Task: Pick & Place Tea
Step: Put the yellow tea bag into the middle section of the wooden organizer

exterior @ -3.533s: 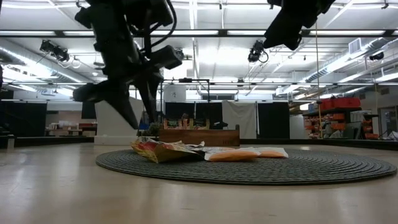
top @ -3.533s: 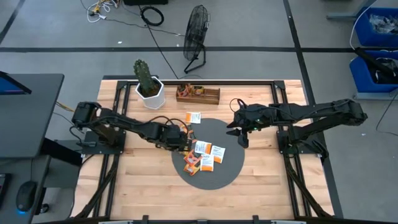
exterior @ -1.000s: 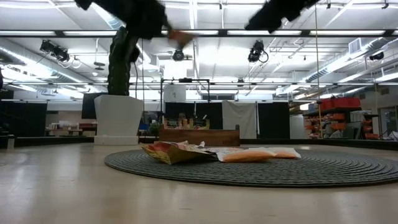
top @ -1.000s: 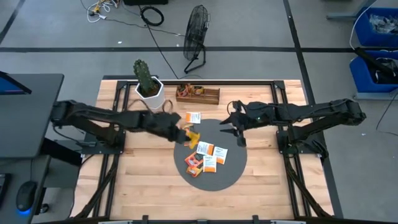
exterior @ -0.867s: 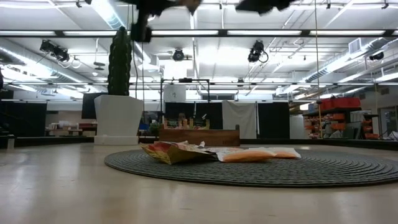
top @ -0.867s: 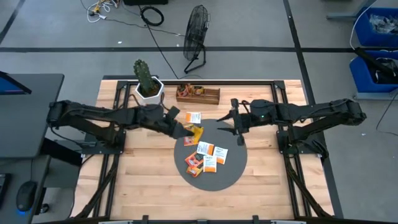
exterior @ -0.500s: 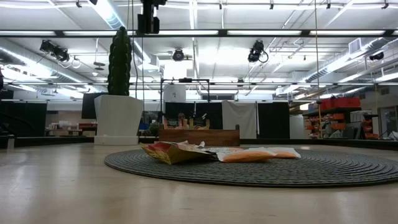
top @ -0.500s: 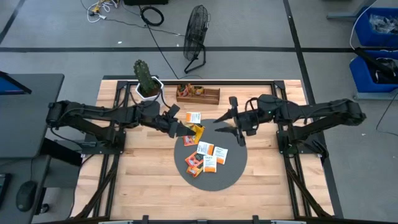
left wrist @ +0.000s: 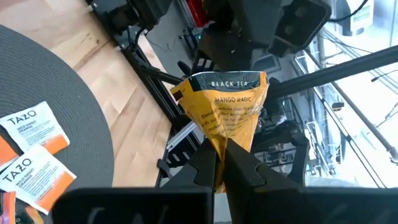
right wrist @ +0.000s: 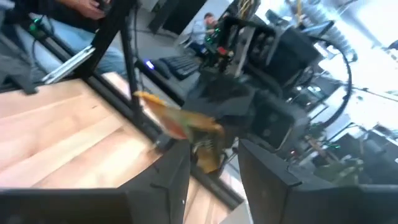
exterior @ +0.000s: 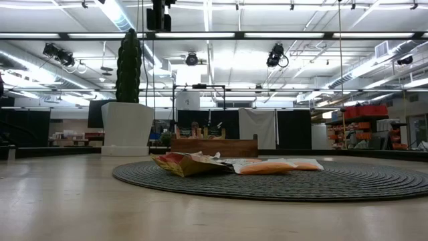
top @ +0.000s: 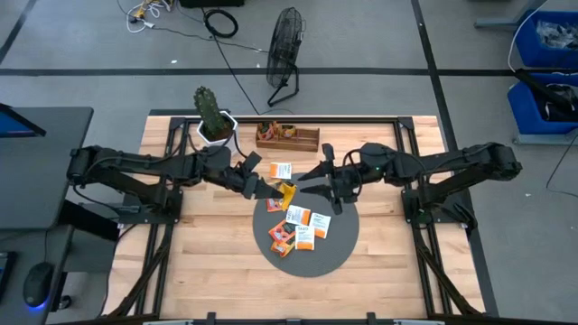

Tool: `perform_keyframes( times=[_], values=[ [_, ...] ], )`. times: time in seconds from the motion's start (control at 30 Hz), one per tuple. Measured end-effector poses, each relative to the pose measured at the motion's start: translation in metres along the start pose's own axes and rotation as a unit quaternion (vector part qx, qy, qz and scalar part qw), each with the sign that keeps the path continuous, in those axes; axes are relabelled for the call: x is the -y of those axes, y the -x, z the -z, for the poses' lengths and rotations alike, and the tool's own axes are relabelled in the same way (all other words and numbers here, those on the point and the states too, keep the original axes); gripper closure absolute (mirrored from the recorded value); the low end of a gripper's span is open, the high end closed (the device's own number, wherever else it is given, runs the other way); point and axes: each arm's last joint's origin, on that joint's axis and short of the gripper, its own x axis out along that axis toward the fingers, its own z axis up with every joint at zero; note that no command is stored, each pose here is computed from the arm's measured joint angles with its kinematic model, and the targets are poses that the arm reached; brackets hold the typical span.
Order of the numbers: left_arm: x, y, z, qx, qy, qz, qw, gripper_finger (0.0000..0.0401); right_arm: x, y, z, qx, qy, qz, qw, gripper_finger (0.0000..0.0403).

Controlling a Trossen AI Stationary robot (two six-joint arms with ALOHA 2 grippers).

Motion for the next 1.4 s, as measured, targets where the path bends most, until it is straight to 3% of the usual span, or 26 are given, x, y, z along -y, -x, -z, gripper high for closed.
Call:
perform_keyframes(
  times=[0.2,0.4,0.63,0.9,1.2,1.4],
  values=[
    [0.006,0.000,-0.002,0.000,-0.022,0.034,0.999,0.0388,0.002,0.000,0.001,0.032,0.001,-0.025,0.999,0.0261],
    [0.014,0.001,-0.002,-0.019,-0.030,0.083,0.996,0.0389,0.004,-0.001,-0.002,0.051,0.003,-0.016,0.999,0.0261],
    [0.008,-0.005,-0.001,-0.026,-0.012,0.075,0.997,0.0390,0.005,-0.004,-0.003,0.076,-0.009,-0.017,0.997,0.0261],
    [-0.004,-0.025,0.002,-0.059,0.004,0.095,0.994,0.0390,0.011,-0.025,-0.004,0.057,-0.039,-0.065,0.996,0.0261],
    [-0.002,-0.025,0.001,-0.059,-0.016,0.111,0.992,0.0390,0.007,-0.022,0.002,0.008,-0.070,-0.140,0.988,0.0261],
    [-0.001,-0.025,0.001,-0.058,-0.018,0.117,0.991,0.0388,0.008,-0.022,0.000,0.016,-0.079,-0.138,0.987,0.0261]
  ],
)
